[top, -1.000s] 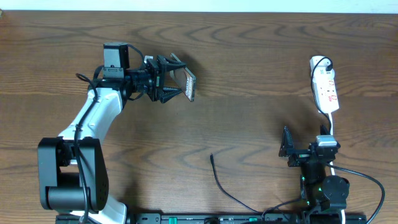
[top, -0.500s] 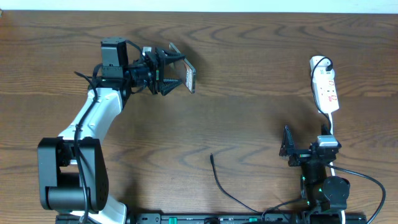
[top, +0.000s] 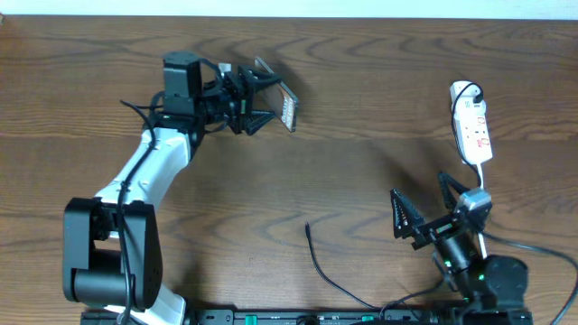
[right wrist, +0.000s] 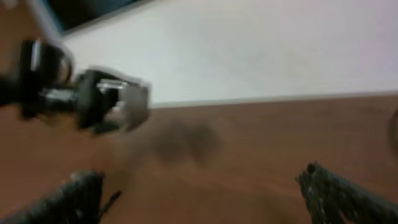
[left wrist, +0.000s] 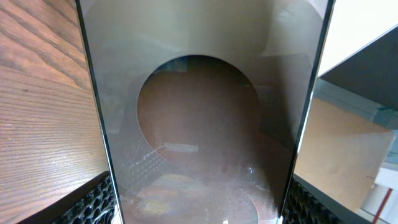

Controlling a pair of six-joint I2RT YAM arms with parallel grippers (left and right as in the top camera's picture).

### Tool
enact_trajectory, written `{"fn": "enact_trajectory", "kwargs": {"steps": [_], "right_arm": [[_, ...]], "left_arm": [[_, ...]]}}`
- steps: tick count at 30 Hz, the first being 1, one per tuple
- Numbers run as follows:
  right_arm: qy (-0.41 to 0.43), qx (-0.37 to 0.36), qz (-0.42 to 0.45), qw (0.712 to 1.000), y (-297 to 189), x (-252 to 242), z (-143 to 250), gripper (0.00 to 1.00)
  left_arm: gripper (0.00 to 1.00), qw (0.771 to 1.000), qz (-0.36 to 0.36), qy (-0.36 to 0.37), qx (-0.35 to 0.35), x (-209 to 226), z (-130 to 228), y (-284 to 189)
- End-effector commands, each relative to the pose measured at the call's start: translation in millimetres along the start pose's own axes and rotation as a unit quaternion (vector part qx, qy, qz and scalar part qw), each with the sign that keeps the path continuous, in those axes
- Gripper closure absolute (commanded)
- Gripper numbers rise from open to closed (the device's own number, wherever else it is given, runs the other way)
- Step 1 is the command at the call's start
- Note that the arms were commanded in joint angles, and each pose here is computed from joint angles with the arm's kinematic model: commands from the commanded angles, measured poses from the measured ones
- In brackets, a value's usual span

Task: Plug charger to phone and switch on socket
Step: 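Move the right gripper toward the phone held by the left gripper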

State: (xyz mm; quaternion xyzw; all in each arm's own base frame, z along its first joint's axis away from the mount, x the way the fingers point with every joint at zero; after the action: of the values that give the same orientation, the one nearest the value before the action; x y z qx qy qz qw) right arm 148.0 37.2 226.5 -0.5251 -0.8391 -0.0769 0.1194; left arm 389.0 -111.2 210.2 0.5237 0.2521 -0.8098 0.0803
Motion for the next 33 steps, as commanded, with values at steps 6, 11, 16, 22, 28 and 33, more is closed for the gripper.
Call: {"fn": "enact_trajectory", "kwargs": {"steps": [6,11,16,22,28,33], "right_arm": [[0.055,0.163,-0.162,0.972,48.5,23.8,-52.6,0.01],[0.091,0.231,-0.192,0.949,95.9,15.6,-48.1,0.01],[0.065,0.274,-0.236,0.930,142.7,19.6,-22.4,0.01],[0.049,0.268,-0.265,0.925,170.8,24.0,-1.6,0.01],[0.041,0.260,-0.275,0.925,177.4,26.8,2.0,0.01],[0.026,0.238,-0.272,0.932,181.1,26.9,-3.8,0.01]], "left_arm": [[0.93,0.999,0.003,0.033,-0.021,-15.6,11.2,11.2],[0.93,0.999,-0.002,0.035,-0.026,-15.3,15.1,17.1],[0.93,0.999,-0.009,0.032,-0.036,-14.7,21.5,26.4],[0.93,0.999,-0.014,0.028,-0.026,-14.1,31.0,35.2],[0.93,0.999,-0.018,0.024,-0.013,-13.6,40.6,43.2],[0.93,0.999,-0.022,0.027,-0.001,-12.9,49.0,49.7]]}}
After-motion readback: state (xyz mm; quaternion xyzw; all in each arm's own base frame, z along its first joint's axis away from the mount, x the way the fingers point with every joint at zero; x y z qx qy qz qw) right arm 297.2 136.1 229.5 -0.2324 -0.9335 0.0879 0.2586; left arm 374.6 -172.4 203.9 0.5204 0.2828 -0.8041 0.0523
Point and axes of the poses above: each gripper's point midway between its finger pads, its own y axis out along the fingers, its own x axis along the line the jaws close on, z = x × y, the point moved 9 cm from there along -y, back along the fingers
